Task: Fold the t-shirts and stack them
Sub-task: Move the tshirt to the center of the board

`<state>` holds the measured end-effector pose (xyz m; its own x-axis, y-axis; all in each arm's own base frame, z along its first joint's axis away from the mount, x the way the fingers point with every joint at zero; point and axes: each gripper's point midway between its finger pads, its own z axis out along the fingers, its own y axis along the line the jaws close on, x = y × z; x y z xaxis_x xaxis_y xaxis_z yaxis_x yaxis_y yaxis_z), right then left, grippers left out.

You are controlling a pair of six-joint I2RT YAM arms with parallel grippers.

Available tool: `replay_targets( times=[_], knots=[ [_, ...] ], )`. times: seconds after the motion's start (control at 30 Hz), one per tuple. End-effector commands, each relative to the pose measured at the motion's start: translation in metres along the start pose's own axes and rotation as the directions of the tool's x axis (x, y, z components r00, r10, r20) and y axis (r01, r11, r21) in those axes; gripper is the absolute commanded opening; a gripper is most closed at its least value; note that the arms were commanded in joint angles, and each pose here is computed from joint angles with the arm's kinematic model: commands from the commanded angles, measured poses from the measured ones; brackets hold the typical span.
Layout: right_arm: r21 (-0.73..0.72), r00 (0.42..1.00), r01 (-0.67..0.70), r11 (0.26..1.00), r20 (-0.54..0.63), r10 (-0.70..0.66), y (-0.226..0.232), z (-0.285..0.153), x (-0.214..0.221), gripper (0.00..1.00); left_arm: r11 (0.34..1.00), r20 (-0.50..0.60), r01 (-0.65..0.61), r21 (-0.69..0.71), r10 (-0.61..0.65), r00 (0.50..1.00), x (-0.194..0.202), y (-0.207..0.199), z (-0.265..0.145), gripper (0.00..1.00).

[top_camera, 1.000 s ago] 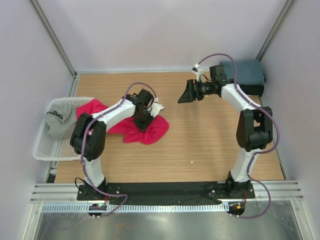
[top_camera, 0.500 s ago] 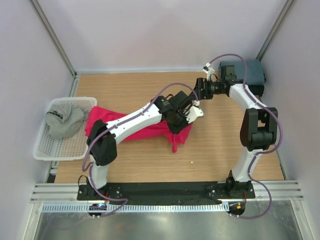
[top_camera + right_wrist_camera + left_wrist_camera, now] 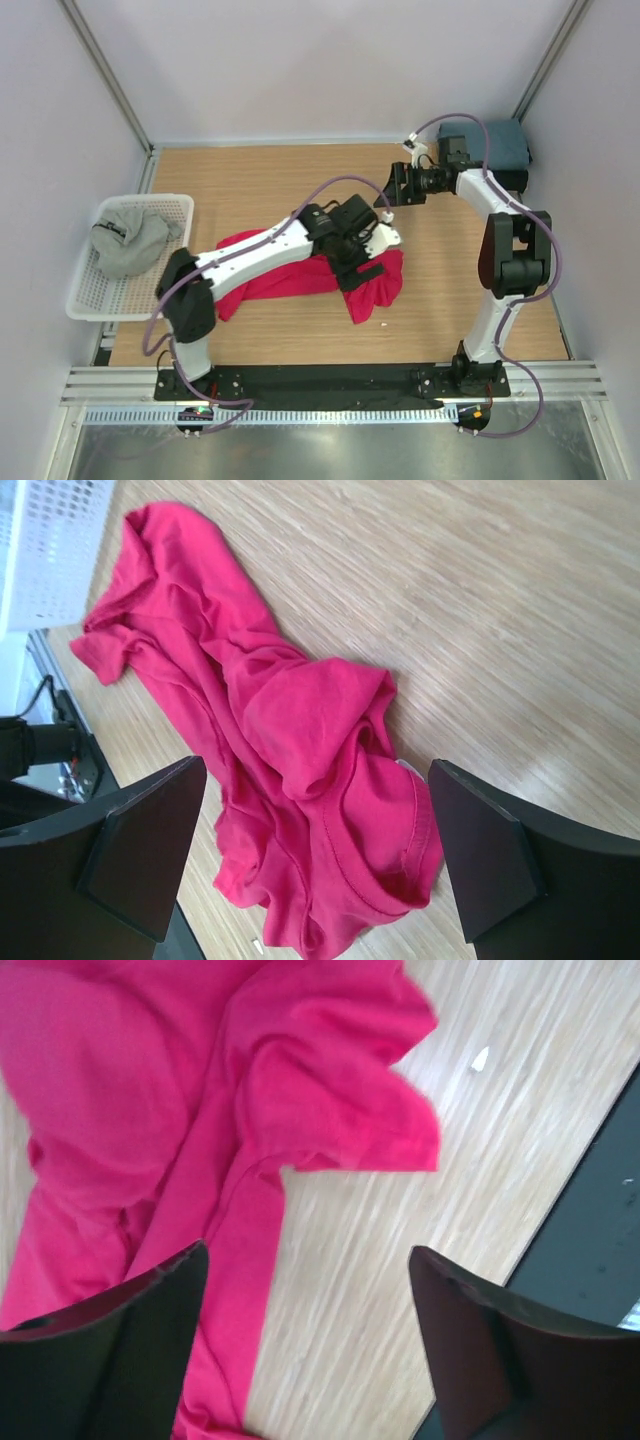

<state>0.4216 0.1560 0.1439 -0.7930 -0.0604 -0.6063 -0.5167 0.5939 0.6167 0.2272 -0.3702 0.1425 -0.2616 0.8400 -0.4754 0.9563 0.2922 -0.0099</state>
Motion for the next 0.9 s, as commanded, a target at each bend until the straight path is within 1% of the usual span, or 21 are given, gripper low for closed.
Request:
replay_targets(
  times=[0.0, 0.03, 0.07, 0.1, 0.13, 0.17, 0.2, 0.23, 0.27, 0.3, 0.37, 0.53, 0.63, 0.87],
  knots=[
    [0.052, 0.997, 0.052, 0.997, -0.057, -0.049, -0.002, 0.007, 0.016, 1.0, 0.989, 0.108, 0.063, -0.137, -0.048, 0.993, 0.024, 0.036, -0.05, 0.84],
    [0.058, 0.994, 0.078, 0.995, -0.077, -0.074, -0.003, 0.01, 0.025, 1.0, 0.981, 0.122, 0.092, -0.172, -0.072, 0.99, 0.035, 0.047, -0.057, 0.86],
    [0.055, 0.991, 0.099, 0.994, -0.096, -0.093, 0.002, 0.014, 0.031, 1.0, 0.966, 0.152, 0.123, -0.227, -0.09, 0.984, 0.043, 0.06, -0.074, 0.87],
    [0.047, 0.988, 0.119, 0.992, -0.102, -0.114, 0.007, 0.015, 0.034, 1.0, 0.943, 0.168, 0.183, -0.279, -0.139, 0.976, 0.059, 0.083, -0.08, 0.86],
    [0.032, 0.986, 0.122, 0.992, -0.118, -0.117, 0.01, 0.017, 0.043, 0.98, 0.92, 0.131, 0.213, -0.329, -0.179, 0.975, 0.086, 0.094, -0.076, 0.86],
    [0.003, 0.981, 0.144, 0.99, -0.133, -0.142, 0.017, 0.022, 0.048, 0.96, 0.892, 0.12, 0.238, -0.385, -0.208, 0.971, 0.102, 0.106, -0.08, 0.85],
    [-0.018, 0.978, 0.148, 0.989, -0.144, -0.149, 0.022, 0.023, 0.052, 0.9, 0.86, 0.137, 0.278, -0.427, -0.242, 0.961, 0.116, 0.121, -0.091, 0.84],
    [-0.034, 0.976, 0.152, 0.988, -0.153, -0.156, 0.025, 0.025, 0.056, 0.88, 0.848, 0.11, 0.288, -0.444, -0.268, 0.957, 0.134, 0.124, -0.088, 0.84],
    [-0.049, 0.973, 0.161, 0.986, -0.162, -0.167, 0.029, 0.029, 0.058, 0.87, 0.836, 0.107, 0.3, -0.459, -0.283, 0.953, 0.142, 0.127, -0.09, 0.82],
    [-0.064, 0.972, 0.163, 0.985, -0.162, -0.172, 0.032, 0.03, 0.059, 0.87, 0.812, 0.127, 0.329, -0.482, -0.306, 0.943, 0.149, 0.134, -0.096, 0.82],
    [-0.081, 0.969, 0.165, 0.983, -0.172, -0.177, 0.036, 0.035, 0.062, 0.86, 0.794, 0.124, 0.351, -0.497, -0.336, 0.934, 0.165, 0.135, -0.094, 0.82],
    [-0.111, 0.956, 0.159, 0.981, -0.229, -0.181, 0.041, 0.048, 0.073, 0.86, 0.762, 0.161, 0.413, -0.499, -0.387, 0.908, 0.182, 0.142, -0.093, 0.82],
    [-0.116, 0.953, 0.149, 0.982, -0.25, -0.174, 0.041, 0.053, 0.079, 0.86, 0.759, 0.182, 0.441, -0.479, -0.406, 0.896, 0.182, 0.144, -0.097, 0.81],
    [-0.095, 0.947, 0.161, 0.982, -0.266, -0.181, 0.035, 0.051, 0.086, 0.86, 0.75, 0.218, 0.465, -0.47, -0.412, 0.885, 0.177, 0.145, -0.107, 0.81]
  ],
)
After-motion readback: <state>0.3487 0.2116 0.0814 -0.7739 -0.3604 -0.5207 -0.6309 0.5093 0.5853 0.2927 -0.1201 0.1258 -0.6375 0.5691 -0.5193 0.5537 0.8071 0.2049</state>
